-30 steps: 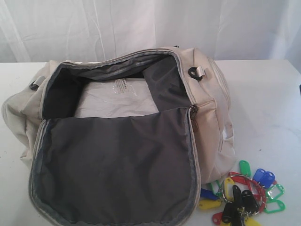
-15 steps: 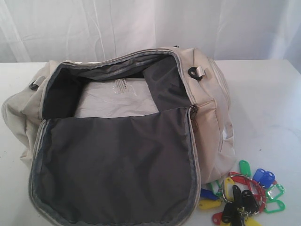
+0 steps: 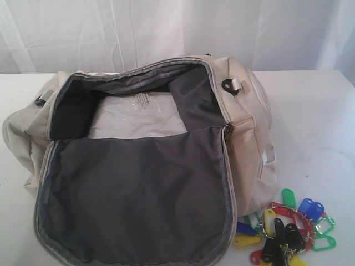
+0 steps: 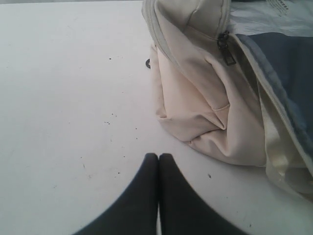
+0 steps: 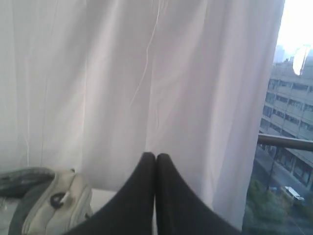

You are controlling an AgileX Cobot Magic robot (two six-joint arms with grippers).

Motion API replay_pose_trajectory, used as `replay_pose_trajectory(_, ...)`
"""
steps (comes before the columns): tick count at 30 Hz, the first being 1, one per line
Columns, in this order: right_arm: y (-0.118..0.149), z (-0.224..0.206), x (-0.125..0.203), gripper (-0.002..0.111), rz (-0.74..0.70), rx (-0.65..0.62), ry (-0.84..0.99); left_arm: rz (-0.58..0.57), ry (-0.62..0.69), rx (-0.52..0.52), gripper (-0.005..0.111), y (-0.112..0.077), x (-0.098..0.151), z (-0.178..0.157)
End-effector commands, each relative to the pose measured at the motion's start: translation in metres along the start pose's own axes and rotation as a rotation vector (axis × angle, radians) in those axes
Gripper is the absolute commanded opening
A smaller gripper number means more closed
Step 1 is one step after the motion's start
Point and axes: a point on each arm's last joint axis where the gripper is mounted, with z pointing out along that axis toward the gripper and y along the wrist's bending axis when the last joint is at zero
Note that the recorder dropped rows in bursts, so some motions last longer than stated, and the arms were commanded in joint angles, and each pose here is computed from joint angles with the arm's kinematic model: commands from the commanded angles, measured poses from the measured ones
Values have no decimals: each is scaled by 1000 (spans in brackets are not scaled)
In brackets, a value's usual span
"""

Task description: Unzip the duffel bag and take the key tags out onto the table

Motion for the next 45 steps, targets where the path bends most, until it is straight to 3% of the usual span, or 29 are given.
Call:
replay_pose_trajectory(1, 4, 1, -2, 0, 87, 4, -98, -10, 3, -2, 0, 0, 1, 0)
replay_pose_trajectory(5, 12, 23, 27, 0, 92, 4, -72, -10, 1, -3, 0, 0, 1, 0)
replay_pose_trajectory(11, 22, 52, 106, 0, 63, 35, 152, -10, -2, -3, 0, 0, 1, 0)
replay_pose_trajectory(21, 32, 57, 225, 0, 38, 30, 476, -10, -2, -3, 0, 0, 1, 0)
replay_pose_trajectory(30, 33, 59, 221, 0, 56, 23, 432, -10, -2, -3, 0, 0, 1, 0)
replay_pose_trajectory(45, 40, 58, 223, 0, 246, -23, 469, -10, -2, -3, 0, 0, 1, 0)
